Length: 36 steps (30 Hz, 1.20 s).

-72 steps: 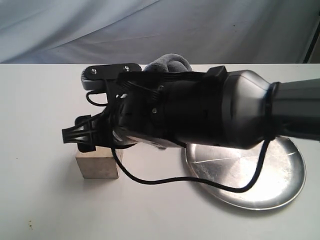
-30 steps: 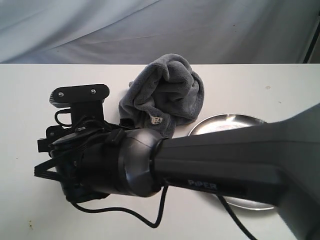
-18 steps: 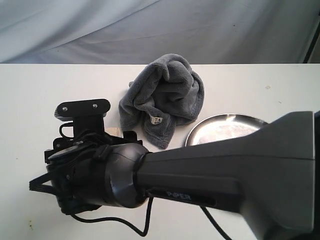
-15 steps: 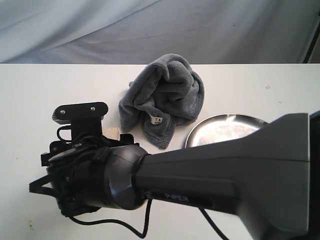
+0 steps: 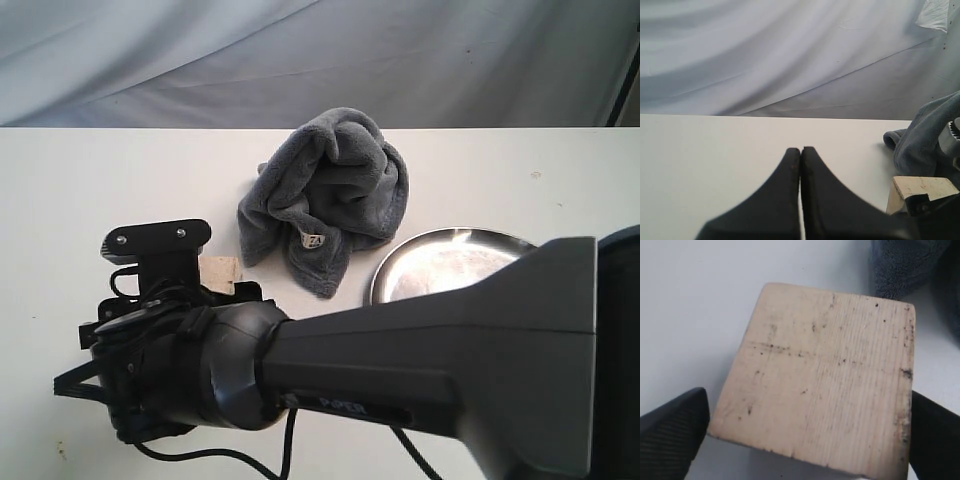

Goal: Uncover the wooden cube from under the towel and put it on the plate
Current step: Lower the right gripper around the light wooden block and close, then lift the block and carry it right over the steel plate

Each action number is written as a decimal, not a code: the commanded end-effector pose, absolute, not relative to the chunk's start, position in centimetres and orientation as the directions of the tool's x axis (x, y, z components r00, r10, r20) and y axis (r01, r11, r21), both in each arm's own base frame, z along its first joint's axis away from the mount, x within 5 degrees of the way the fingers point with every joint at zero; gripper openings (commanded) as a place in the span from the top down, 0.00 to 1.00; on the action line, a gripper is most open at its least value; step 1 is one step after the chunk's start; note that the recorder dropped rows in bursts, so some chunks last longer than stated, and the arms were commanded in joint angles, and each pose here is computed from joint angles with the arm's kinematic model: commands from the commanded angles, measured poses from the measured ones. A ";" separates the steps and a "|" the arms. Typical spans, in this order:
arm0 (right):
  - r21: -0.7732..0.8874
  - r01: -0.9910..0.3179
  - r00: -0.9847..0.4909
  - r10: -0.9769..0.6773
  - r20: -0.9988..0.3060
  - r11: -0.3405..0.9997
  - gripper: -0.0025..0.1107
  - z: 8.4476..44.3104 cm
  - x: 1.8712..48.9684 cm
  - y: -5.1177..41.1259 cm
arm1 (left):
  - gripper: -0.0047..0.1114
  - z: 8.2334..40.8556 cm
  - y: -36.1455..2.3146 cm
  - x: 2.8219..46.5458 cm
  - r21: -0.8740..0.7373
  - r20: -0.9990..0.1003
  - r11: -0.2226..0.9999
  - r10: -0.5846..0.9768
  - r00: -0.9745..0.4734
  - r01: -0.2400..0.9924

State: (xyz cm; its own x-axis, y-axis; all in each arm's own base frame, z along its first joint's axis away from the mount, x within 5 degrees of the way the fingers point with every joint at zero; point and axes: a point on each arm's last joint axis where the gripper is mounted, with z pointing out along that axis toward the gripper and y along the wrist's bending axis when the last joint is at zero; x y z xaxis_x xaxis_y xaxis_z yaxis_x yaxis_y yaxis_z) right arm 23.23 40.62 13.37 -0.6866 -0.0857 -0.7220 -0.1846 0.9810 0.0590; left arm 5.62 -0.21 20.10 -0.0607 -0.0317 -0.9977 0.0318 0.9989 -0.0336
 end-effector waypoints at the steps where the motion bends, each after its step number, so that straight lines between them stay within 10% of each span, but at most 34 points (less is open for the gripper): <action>1: 0.034 -0.178 -0.675 -0.097 -0.731 0.984 0.22 13.7 23.3 40.5 | 0.95 20.0 -0.2 5.6 -0.036 -0.998 0.999 -0.034 -0.060 0.032; 11: -0.011 -0.157 -0.654 -0.113 -0.748 0.988 0.44 14.2 23.5 40.1 | 0.95 20.0 -0.2 5.6 -0.035 -0.998 0.999 -0.033 -0.060 0.032; 36: -0.160 -0.200 -0.557 -0.246 -0.793 0.967 0.47 22.3 22.8 36.6 | 0.95 20.0 -0.2 5.6 -0.034 -0.998 0.999 -0.032 -0.059 0.032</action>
